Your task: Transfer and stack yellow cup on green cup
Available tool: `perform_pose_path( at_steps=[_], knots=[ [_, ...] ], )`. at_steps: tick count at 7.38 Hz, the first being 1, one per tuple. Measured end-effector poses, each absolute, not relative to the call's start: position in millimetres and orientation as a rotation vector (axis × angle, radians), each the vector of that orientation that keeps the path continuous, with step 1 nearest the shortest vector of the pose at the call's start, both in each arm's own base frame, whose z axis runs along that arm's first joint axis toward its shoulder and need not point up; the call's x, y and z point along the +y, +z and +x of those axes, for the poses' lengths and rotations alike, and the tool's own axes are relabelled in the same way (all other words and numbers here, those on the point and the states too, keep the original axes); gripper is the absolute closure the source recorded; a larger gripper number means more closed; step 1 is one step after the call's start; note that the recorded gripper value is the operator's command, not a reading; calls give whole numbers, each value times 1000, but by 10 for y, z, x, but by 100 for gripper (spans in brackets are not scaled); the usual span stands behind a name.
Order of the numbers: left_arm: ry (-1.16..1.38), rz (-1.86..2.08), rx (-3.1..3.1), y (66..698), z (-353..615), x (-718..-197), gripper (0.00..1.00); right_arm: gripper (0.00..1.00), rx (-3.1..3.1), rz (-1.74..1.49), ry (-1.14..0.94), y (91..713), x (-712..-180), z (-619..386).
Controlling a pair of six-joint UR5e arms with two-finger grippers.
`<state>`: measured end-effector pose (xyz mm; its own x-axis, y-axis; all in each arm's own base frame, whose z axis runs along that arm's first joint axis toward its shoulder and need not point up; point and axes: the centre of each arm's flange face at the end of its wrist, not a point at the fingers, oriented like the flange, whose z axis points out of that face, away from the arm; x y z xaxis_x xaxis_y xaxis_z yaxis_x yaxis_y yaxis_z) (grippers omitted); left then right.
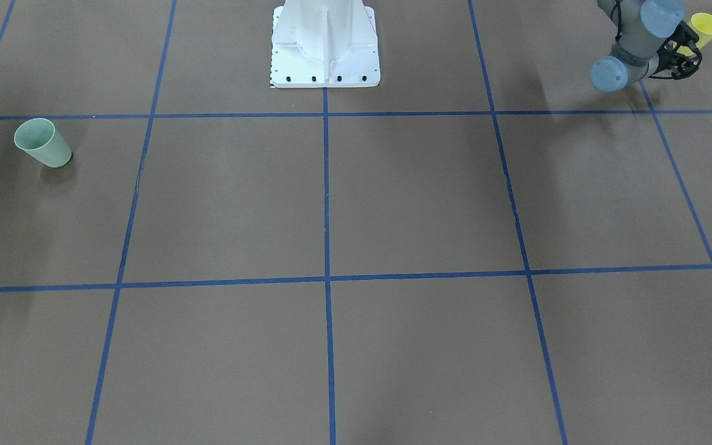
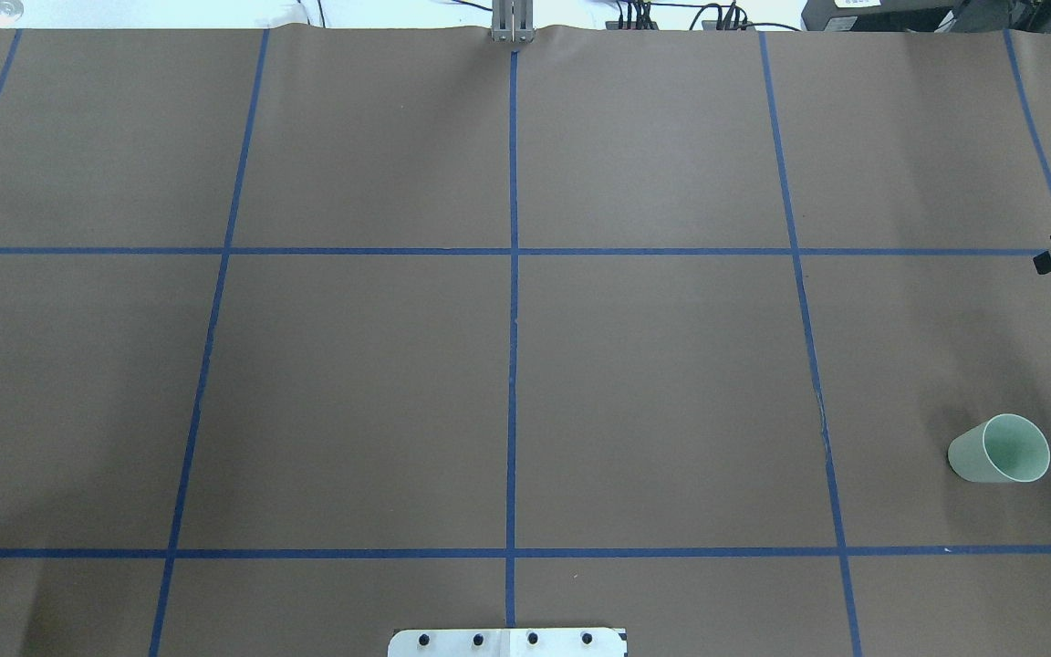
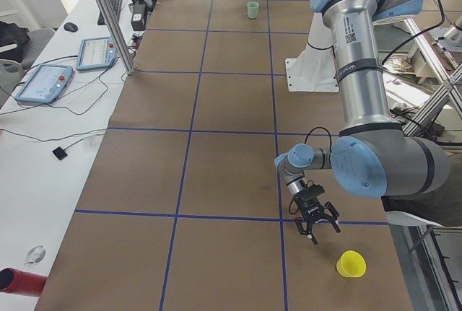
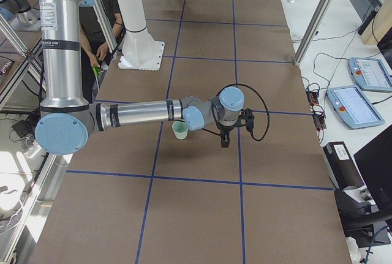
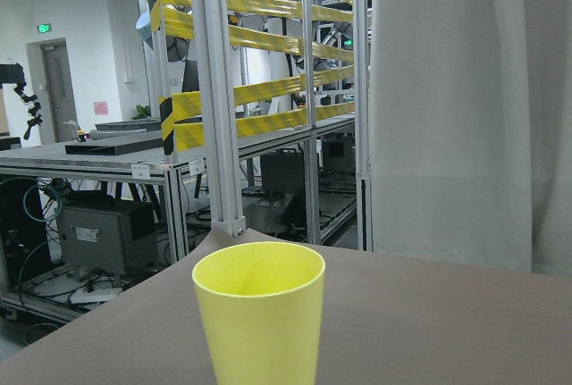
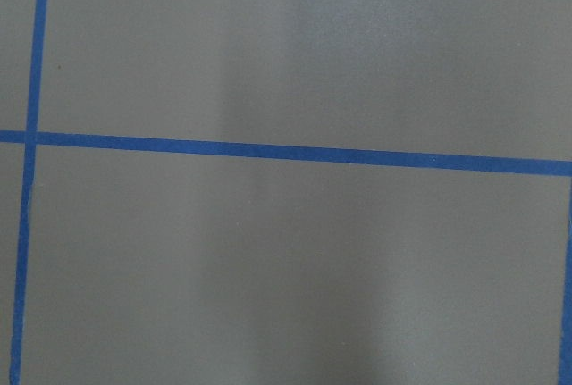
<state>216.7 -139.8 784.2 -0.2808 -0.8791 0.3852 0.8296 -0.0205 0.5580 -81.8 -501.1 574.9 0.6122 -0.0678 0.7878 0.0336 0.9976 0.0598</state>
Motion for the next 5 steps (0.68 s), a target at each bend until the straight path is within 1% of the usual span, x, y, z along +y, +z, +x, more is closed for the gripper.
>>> perform_pose_path(
  at_steps=[3, 5],
  knots=[
    [-1638, 68, -874, 8217, 2068, -1281, 1, 0, -914, 49, -80, 5733, -5001, -900],
    [-1639, 68, -892, 8319, 2001, -1253, 1, 0, -918, 59, -93, 5729, -4995, -946]
  ],
)
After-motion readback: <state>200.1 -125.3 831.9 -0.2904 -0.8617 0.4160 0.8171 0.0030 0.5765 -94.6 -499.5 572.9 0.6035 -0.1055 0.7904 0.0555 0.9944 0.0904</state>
